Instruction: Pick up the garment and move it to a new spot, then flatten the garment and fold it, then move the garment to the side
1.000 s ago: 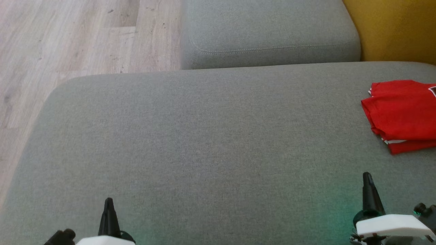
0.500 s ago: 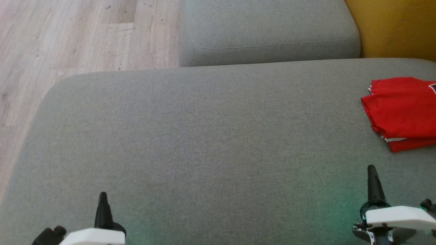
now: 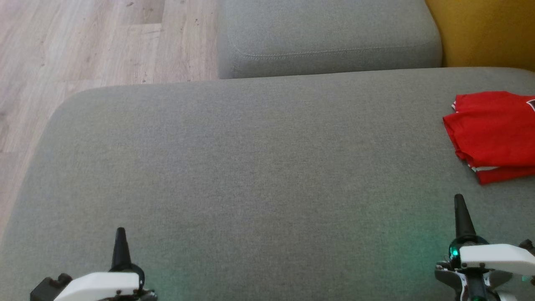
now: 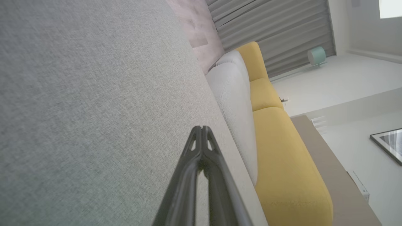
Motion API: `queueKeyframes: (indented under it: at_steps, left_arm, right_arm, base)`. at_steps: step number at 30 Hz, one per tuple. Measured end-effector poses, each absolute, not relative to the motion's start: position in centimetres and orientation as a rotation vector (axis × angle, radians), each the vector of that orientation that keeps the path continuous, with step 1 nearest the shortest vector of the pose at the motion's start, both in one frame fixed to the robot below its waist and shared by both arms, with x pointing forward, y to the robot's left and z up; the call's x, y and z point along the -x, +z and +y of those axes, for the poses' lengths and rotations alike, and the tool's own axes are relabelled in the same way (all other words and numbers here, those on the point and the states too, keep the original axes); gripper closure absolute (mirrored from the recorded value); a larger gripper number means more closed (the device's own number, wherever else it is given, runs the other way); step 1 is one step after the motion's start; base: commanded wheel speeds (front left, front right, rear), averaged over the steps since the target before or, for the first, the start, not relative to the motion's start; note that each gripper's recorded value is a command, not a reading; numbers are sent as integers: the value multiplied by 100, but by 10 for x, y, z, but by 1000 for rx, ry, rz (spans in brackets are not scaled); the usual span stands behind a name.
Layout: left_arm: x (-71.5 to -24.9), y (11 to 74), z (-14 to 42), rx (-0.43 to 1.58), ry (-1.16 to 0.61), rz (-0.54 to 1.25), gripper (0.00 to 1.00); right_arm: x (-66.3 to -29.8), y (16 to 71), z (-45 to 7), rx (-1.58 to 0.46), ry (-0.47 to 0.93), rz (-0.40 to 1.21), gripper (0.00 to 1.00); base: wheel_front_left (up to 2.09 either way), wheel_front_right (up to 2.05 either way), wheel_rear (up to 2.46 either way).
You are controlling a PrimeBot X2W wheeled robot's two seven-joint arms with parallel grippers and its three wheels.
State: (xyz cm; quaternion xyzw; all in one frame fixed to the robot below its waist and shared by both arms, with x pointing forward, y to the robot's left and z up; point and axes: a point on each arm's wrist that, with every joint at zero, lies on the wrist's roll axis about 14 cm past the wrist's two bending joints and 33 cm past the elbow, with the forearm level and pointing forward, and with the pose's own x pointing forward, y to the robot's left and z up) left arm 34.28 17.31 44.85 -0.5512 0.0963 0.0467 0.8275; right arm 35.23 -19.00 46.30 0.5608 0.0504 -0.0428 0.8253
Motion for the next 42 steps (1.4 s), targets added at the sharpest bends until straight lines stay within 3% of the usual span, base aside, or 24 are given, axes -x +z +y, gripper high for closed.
queueKeyframes:
  at_steps: [33, 42]
  left_arm:
    - [-370, 472, 187, 1574, 63, 109, 100]
    - [-375, 477, 186, 1576, 50, 97, 100]
  right_arm:
    - [-374, 479, -203, -1586, -88, 44, 100]
    - [-374, 478, -204, -1588, -92, 42, 100]
  base:
    - [0, 0, 0]
    - [0, 0, 0]
